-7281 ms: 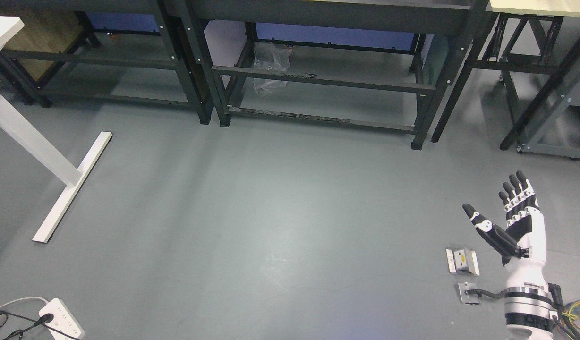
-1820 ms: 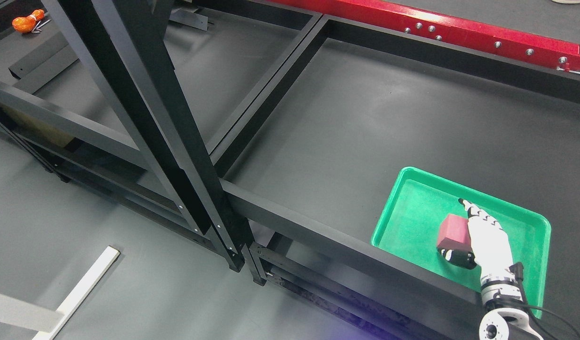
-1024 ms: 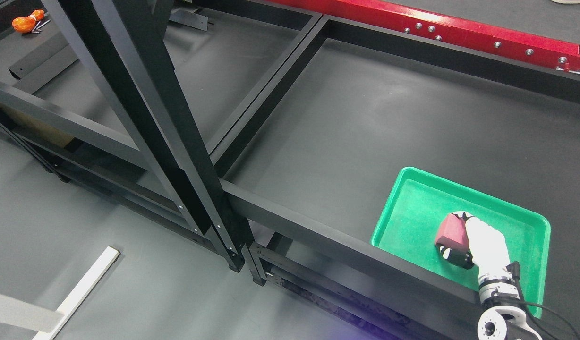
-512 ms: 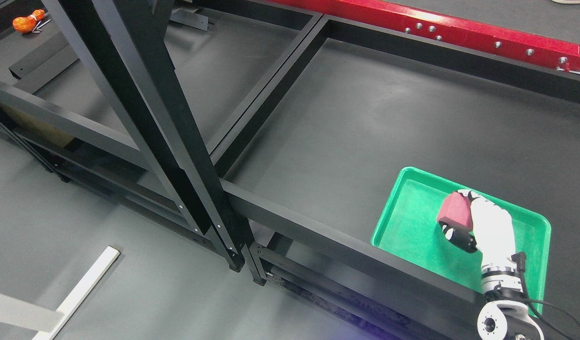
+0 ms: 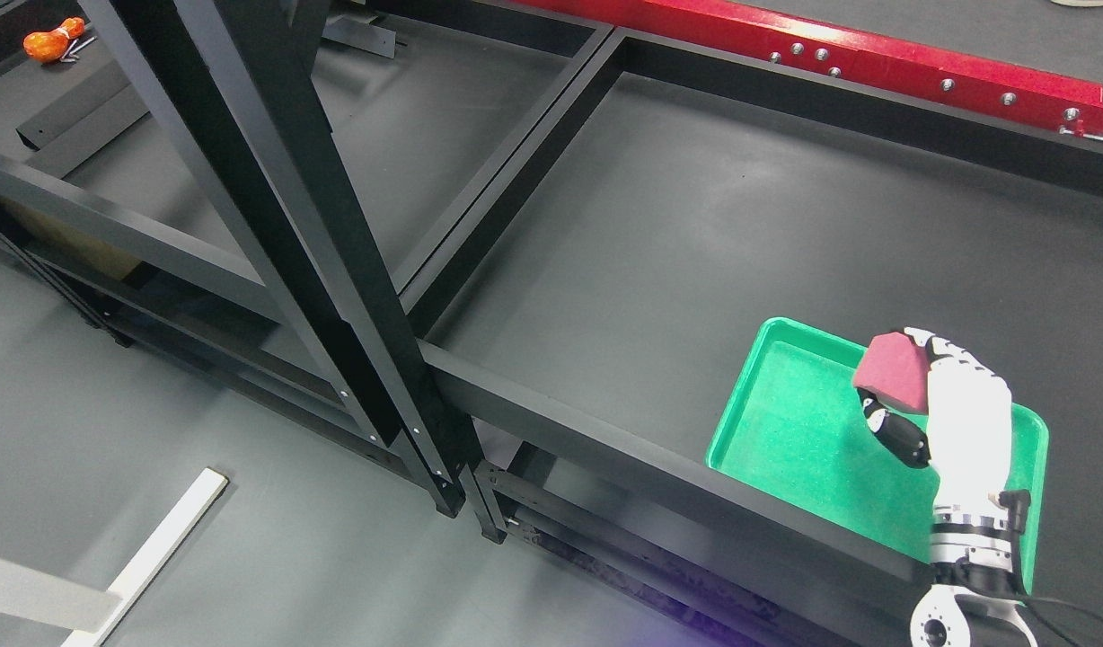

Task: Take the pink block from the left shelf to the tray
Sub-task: 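Lift the pink block out of the green tray with the right hand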

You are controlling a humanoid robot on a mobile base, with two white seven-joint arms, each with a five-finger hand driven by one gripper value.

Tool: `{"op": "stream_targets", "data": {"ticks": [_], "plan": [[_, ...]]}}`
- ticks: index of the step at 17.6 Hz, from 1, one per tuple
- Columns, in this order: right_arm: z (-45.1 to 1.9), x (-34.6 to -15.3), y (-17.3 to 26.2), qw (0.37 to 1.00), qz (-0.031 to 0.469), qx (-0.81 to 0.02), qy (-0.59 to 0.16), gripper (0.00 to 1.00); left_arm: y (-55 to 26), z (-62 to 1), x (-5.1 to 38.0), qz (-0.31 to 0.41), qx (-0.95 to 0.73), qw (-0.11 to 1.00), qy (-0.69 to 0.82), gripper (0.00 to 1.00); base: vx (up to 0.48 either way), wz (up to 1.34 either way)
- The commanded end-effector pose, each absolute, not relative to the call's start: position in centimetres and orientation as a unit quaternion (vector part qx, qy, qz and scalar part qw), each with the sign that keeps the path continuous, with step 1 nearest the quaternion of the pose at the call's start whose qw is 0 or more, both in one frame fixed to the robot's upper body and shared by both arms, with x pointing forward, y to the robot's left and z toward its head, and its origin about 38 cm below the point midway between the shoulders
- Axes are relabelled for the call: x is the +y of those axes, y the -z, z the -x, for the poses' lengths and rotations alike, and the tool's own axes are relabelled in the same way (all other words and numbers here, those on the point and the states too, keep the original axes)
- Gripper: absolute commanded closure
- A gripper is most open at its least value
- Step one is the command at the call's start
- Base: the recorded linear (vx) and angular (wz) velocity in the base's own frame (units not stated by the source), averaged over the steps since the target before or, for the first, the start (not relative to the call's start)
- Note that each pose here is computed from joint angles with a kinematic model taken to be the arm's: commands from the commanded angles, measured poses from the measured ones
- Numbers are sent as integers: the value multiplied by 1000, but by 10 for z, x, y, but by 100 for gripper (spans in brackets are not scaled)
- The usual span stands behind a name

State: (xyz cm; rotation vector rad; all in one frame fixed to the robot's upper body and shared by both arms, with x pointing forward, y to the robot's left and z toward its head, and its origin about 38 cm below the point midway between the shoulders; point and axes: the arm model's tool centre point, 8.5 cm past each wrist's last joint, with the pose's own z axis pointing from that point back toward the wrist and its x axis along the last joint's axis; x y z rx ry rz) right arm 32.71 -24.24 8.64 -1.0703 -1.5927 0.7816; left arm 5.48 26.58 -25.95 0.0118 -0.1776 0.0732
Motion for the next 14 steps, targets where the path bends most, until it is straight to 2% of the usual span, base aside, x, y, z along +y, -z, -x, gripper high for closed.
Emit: {"op": "stream_targets", "data": {"ticks": [1,14], "plan": [[-315,-250,-109,446,492,-699,-266,98,258,-61,278,-15,-98,994,-39,0,0,0],[-314,-249,-108,447,491,-699,-266,98,258,-61,278,-15,-98,994,-39,0,-15,98]]}}
